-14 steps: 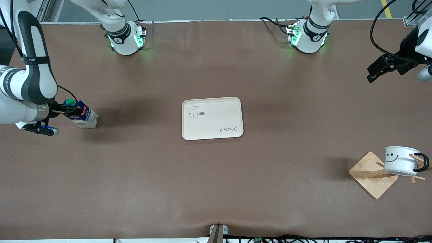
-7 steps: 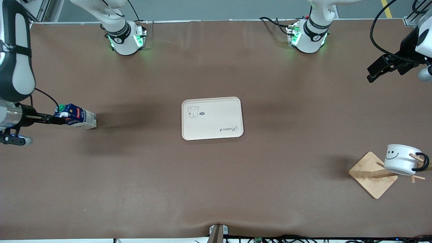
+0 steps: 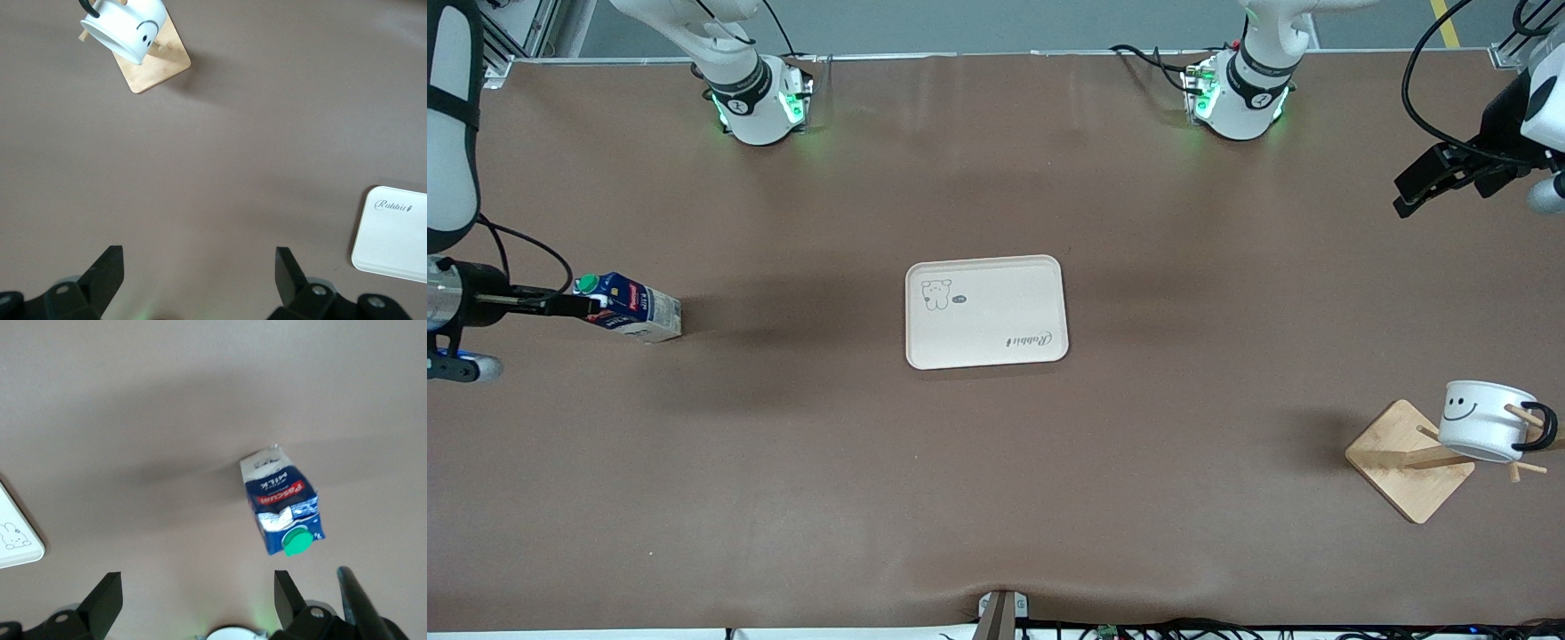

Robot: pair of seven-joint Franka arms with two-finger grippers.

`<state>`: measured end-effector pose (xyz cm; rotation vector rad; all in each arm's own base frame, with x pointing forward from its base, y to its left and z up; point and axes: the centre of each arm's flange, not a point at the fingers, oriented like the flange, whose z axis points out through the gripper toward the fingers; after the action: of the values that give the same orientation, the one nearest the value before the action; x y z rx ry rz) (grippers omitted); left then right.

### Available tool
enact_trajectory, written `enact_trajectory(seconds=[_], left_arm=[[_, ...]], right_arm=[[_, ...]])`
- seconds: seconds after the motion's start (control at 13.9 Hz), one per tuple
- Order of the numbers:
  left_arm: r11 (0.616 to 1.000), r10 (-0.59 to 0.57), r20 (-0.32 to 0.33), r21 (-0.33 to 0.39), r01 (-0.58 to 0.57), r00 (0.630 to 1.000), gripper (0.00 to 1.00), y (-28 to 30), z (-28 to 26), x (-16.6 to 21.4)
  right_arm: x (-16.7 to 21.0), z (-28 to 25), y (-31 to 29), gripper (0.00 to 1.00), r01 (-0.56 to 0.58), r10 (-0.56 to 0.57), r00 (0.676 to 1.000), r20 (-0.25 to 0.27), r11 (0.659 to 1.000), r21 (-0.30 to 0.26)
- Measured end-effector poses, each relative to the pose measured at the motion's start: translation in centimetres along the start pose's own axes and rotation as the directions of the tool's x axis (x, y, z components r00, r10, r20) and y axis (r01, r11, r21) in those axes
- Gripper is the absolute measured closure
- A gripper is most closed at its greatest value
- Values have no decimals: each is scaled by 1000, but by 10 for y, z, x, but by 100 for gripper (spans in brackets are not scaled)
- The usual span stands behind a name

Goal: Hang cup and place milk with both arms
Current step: 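Lower the milk carton onto the table with the right gripper, then open the right gripper and raise it away from the carton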

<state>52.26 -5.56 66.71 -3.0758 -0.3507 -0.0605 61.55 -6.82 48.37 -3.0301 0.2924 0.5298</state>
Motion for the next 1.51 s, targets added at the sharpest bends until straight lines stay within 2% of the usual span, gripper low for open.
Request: enact_trajectory(seconds=[0.22, 0.36, 0.5, 0.79, 1.08, 1.51], left_arm=[[1000, 0, 0, 0, 0, 1000, 0, 0, 0, 0], [1000, 0, 0, 0, 0, 1000, 0, 0, 0, 0], [1000, 0, 1, 0, 0, 1000, 0, 0, 1, 0], [1000, 0, 2, 1, 0, 1000, 0, 0, 1, 0], [1000, 0, 3, 1, 0, 1000, 0, 0, 1, 0], [1000, 0, 3, 1, 0, 1000, 0, 0, 1, 0]], right_arm=[[-4, -1, -12, 0, -15, 15, 1000, 16, 1000, -3], [-4, -3, -17, 0, -7, 7, 1000, 13, 999, 33], [-6, -24, -16, 0, -8, 10, 1000, -28, 997, 72], [-23, -77, 2, 0, -24, 36, 992, -123, 996, 91], [-76, -127, 3, 0, -2, 21, 982, -188, 995, 100], [-113, -140, -20, 0, 39, -40, 974, -222, 999, -9]])
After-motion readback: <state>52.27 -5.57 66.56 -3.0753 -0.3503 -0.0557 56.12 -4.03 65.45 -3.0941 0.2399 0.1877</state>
